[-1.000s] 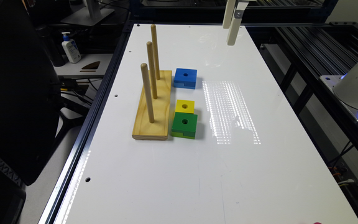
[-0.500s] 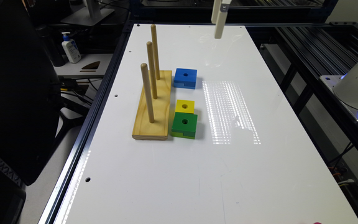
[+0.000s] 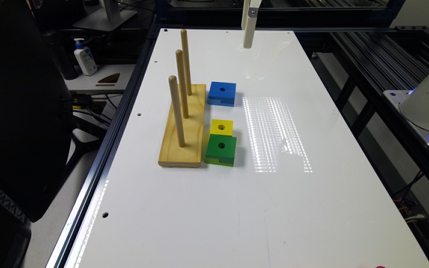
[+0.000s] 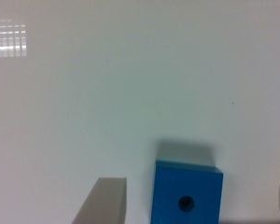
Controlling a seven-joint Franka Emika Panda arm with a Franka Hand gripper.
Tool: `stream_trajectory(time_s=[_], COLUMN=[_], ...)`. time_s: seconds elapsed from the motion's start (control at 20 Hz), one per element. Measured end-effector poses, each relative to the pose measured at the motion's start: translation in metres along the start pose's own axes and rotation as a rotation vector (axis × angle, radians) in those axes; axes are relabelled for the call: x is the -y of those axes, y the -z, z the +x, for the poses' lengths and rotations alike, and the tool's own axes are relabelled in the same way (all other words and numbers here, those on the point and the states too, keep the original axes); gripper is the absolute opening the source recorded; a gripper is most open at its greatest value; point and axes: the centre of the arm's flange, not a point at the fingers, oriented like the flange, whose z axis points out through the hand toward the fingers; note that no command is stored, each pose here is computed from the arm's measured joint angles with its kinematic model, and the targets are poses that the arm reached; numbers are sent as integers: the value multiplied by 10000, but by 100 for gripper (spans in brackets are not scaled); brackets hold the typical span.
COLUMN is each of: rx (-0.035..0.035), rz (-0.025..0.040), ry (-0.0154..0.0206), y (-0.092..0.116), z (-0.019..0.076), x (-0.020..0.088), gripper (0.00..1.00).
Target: Pick up blue block.
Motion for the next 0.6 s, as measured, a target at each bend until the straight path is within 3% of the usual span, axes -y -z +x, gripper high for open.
stream_trajectory(time_s=[0.6], rx=[-74], rz=[53], ry=[28], y=[34], z=[28], x=[38], gripper=[100])
